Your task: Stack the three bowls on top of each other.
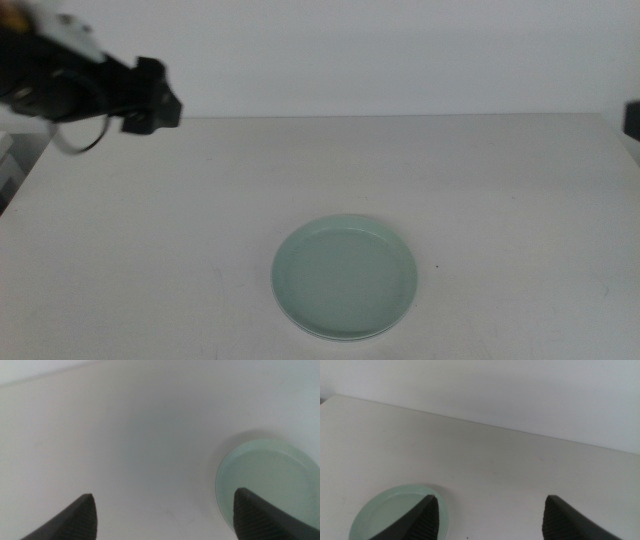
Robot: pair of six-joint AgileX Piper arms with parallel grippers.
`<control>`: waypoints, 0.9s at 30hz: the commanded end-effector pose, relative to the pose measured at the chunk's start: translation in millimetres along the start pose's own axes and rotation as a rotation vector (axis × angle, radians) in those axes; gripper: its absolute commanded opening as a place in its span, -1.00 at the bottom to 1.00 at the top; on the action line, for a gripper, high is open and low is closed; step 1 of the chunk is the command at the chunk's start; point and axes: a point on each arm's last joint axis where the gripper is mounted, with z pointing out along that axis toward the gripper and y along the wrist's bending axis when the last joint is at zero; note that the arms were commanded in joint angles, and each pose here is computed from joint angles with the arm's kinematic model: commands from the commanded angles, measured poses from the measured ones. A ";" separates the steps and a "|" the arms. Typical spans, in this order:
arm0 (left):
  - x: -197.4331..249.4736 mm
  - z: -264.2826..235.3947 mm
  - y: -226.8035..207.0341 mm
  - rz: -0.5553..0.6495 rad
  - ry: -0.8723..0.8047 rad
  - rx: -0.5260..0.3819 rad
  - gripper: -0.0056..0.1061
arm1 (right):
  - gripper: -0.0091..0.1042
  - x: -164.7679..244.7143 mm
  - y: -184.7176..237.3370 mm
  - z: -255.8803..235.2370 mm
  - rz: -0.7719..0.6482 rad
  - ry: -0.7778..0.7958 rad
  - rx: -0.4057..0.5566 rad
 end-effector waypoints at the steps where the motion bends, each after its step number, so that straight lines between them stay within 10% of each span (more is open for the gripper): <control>1: 0.8 -26.6 1.2 -0.004 -0.174 -0.014 0.86 | 0.10 -20.3 0.6 2.0 0.005 -0.080 0.007; 27: 176.5 -55.5 6.3 -0.023 -0.729 0.009 0.86 | 0.08 82.6 -11.7 -37.2 0.014 -0.303 0.003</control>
